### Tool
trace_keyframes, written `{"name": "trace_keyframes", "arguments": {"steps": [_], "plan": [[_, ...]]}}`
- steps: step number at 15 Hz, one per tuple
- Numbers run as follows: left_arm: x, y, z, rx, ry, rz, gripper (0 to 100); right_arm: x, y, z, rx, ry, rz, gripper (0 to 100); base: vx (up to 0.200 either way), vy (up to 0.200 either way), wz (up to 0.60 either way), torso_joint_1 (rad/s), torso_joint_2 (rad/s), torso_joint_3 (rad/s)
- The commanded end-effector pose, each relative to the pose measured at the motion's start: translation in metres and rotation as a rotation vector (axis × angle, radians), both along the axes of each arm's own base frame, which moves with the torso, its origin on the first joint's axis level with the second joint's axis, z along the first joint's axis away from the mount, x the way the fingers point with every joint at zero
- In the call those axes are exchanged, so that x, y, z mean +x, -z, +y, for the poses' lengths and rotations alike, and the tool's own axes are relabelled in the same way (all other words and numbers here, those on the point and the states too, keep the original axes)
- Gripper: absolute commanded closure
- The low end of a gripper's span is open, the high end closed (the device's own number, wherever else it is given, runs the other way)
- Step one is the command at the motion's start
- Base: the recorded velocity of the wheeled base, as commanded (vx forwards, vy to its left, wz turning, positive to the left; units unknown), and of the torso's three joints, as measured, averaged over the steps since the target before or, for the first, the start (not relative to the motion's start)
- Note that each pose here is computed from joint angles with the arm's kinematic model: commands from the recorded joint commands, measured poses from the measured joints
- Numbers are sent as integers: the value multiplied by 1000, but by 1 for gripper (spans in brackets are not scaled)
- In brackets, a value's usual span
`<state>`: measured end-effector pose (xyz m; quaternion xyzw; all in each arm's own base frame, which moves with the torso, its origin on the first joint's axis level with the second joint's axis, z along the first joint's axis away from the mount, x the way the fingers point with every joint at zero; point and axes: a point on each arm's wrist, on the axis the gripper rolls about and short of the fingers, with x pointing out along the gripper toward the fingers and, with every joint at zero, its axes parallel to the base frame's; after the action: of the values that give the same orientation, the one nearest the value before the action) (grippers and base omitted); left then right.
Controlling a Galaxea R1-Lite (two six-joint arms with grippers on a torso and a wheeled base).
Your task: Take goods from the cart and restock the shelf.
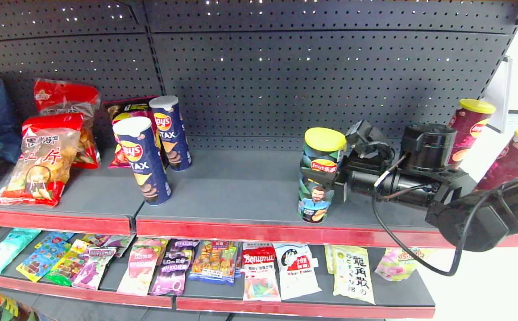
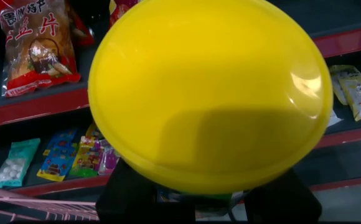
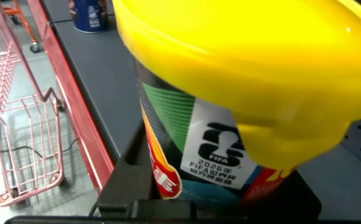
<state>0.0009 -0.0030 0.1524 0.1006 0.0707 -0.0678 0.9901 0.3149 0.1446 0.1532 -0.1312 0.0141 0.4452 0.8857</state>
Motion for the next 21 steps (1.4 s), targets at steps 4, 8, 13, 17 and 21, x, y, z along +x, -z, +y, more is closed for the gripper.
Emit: {"name": "trace_keyframes", "arguments": {"steps": [4,8,13,17,21], "plan": [[0,0,0,0,-1,-1,100,0,0,0,0,-17,-1,100,0,0,0,0,0,0],[0,1,0,0,-1,2,100,0,0,0,-1,-19,-2,100,0,0,0,0,0,0],[0,0,0,0,-1,-1,100,-2,5,-1,-23,-23,-6,0,0,0,0,0,0,0],[0,1,0,0,3,2,100,-8,2,-4,-23,-14,-9,0,0,0,0,0,0,0],[-3,3,0,-2,4,-8,100,-31,3,-23,-33,16,23,0,0,0,0,0,0,0]]}}
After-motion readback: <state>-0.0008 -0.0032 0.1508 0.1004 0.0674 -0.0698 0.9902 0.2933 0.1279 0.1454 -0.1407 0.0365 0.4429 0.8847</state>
